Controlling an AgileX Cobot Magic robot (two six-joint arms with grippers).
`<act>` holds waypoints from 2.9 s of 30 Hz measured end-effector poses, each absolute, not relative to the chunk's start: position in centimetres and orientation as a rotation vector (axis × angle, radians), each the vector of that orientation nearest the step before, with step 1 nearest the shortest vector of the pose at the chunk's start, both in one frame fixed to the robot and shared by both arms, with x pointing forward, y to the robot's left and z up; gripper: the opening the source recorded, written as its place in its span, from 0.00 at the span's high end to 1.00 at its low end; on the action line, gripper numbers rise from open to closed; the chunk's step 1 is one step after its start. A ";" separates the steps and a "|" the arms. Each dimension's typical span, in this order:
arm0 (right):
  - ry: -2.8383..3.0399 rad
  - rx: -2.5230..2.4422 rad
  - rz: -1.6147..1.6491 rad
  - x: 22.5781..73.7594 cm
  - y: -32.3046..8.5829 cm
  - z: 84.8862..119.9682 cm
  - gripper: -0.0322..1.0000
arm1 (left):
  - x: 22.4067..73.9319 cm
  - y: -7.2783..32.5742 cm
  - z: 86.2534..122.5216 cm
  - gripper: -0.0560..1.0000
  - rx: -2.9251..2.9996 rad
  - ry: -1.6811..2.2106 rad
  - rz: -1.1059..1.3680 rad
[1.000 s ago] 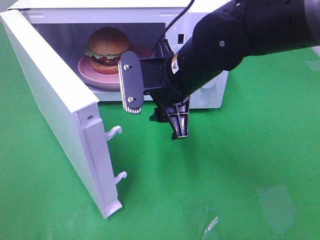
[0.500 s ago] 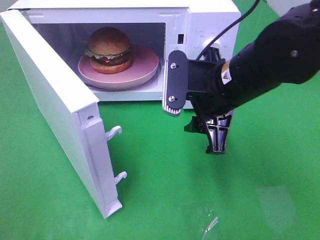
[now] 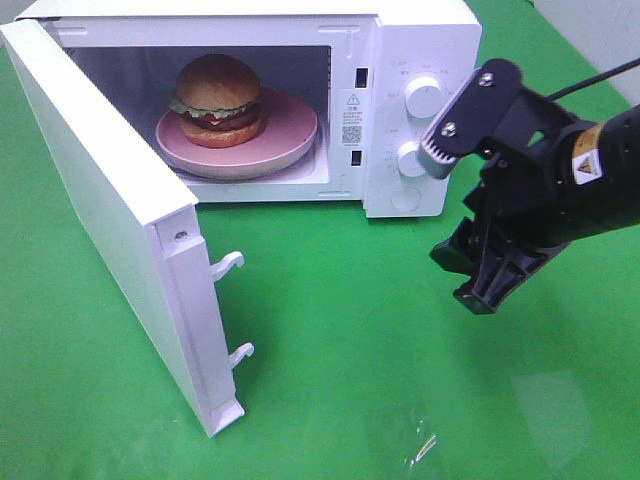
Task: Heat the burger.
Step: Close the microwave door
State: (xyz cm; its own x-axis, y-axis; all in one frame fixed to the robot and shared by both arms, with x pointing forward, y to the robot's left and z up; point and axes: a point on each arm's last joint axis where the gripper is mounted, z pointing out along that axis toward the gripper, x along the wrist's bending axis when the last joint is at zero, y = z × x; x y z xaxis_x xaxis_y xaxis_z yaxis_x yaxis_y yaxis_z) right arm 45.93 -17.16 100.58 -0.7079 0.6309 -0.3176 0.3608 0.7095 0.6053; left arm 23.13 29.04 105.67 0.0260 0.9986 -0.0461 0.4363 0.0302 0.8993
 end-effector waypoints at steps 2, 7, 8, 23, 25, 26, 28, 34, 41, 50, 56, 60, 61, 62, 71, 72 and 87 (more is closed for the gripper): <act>2.386 0.819 0.716 45.8 -17.6 100.7 0.39 | 23.1 29.0 105.7 0.03 1.517 1.522 0.905; 2.323 1.218 0.683 44.2 -20.6 101.9 0.39 | 23.1 29.0 105.7 0.03 1.517 1.522 0.905; 2.324 1.324 0.636 43.3 -21.3 102.1 0.38 | 23.1 29.0 105.7 0.03 1.517 1.522 0.905; 2.359 1.583 0.498 35.5 -24.9 105.5 0.32 | 23.1 29.0 105.7 0.03 1.517 1.522 0.905; 2.339 1.572 0.533 35.0 -25.1 105.9 0.32 | 23.1 29.0 105.7 0.03 1.517 1.522 0.905; 2.299 1.547 0.603 33.9 -25.6 106.7 0.31 | 23.1 29.0 105.7 0.03 1.517 1.522 0.905; 2.254 1.525 0.676 32.7 -26.1 107.4 0.31 | 23.1 29.0 105.7 0.03 1.517 1.522 0.905; 2.134 1.496 0.840 29.7 -27.6 108.2 0.31 | 23.1 29.0 105.7 0.03 1.517 1.522 0.905; 1.991 1.503 0.904 27.3 -29.1 107.0 0.31 | 23.1 29.0 105.7 0.03 1.517 1.522 0.905; 1.735 1.540 0.939 25.8 -29.9 106.1 0.23 | 23.1 29.0 105.7 0.03 1.517 1.522 0.905; 1.645 1.491 0.995 25.2 -30.0 105.7 0.24 | 23.1 29.0 105.7 0.03 1.517 1.522 0.905; 1.588 1.458 1.034 24.3 -30.2 105.7 0.25 | 23.1 29.0 105.7 0.03 1.517 1.522 0.905; 1.556 1.450 1.044 23.9 -30.2 105.8 0.25 | 23.1 29.0 105.7 0.03 1.517 1.522 0.905; 1.545 1.449 1.044 23.8 -30.2 105.8 0.26 | 23.1 29.0 105.7 0.03 1.517 1.522 0.905; 1.542 1.451 1.043 23.8 -30.2 105.8 0.26 | 23.1 29.0 105.7 0.03 1.517 1.522 0.905; 1.542 1.451 1.043 23.8 -30.2 105.8 0.26 | 23.1 29.0 105.7 0.03 1.517 1.522 0.905; 1.542 1.451 1.043 23.8 -30.2 105.8 0.26 | 23.1 29.0 105.7 0.03 1.517 1.522 0.905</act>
